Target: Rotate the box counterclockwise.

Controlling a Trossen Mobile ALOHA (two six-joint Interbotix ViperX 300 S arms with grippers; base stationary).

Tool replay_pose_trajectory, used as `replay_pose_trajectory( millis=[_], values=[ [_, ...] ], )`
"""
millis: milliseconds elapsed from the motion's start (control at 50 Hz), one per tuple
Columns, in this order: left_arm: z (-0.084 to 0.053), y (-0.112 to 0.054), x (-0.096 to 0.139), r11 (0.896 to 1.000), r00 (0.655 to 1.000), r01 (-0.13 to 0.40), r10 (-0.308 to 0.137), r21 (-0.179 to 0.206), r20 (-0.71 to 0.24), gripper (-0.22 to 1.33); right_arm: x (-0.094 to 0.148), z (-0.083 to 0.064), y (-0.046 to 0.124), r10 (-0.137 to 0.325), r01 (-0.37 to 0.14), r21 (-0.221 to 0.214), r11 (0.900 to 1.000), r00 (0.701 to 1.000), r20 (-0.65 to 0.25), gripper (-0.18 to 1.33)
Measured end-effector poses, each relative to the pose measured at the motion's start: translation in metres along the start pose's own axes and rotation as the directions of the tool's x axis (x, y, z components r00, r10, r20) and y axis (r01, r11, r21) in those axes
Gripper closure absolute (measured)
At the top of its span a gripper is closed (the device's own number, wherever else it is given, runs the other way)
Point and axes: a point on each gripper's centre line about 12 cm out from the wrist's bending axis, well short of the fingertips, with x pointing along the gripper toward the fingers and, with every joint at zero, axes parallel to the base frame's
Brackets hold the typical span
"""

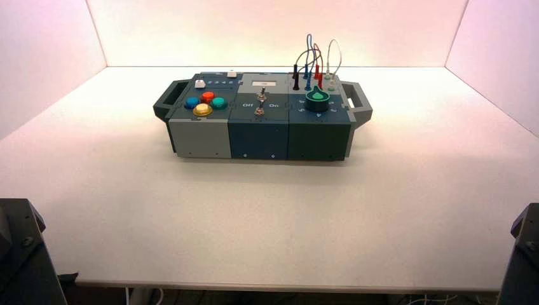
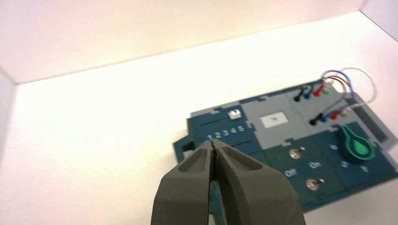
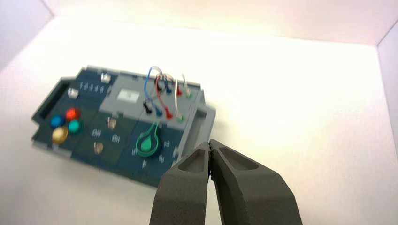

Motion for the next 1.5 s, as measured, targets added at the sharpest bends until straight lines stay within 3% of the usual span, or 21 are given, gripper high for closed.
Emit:
replay_pose_trajectory(
  millis=[180, 360, 500, 760, 960, 1060, 1340, 1500],
  values=[
    [0.005, -0.001, 0.027, 0.998, 0.988, 0.065, -0.066, -0.009, -0.137, 1.28, 0.012, -0.011, 0.001, 0.008, -0.009, -0.004, 1.0000, 0.983, -0.184, 1.29],
    [-0.008, 0.014, 0.074, 0.992, 0.934, 0.104, -0.123, -0.074, -0.337, 1.28, 0.038, -0.022, 0.002, 0.018, -0.038, -0.043, 0.9983, 0.915, -0.402, 1.29],
    [-0.013, 0.027, 0.097, 0.990, 0.902, 0.115, -0.140, -0.085, -0.409, 1.28, 0.056, -0.029, 0.011, 0.033, -0.084, -0.081, 0.9932, 0.867, -0.496, 1.29],
    [-0.016, 0.037, 0.137, 0.988, 0.860, 0.144, -0.157, -0.064, -0.485, 1.28, 0.079, -0.040, 0.023, 0.039, -0.137, -0.123, 0.9829, 0.807, -0.589, 1.29],
    [-0.009, 0.044, 0.157, 0.991, 0.874, 0.132, -0.134, -0.037, -0.468, 1.28, 0.091, -0.052, 0.028, 0.036, -0.175, -0.152, 0.9728, 0.762, -0.647, 1.29],
    [-0.005, 0.049, 0.168, 0.992, 0.883, 0.125, -0.111, 0.001, -0.455, 1.28, 0.096, -0.057, 0.029, 0.034, -0.190, -0.162, 0.9683, 0.740, -0.672, 1.29],
    [-0.004, 0.058, 0.193, 0.995, 0.894, 0.102, -0.083, 0.019, -0.441, 1.27, 0.106, -0.060, 0.029, 0.022, -0.211, -0.188, 0.9593, 0.720, -0.694, 1.29],
    [-0.011, 0.061, 0.206, 0.995, 0.887, 0.101, -0.083, 0.015, -0.454, 1.27, 0.115, -0.065, 0.028, 0.014, -0.216, -0.195, 0.9569, 0.703, -0.711, 1.29]
  ],
)
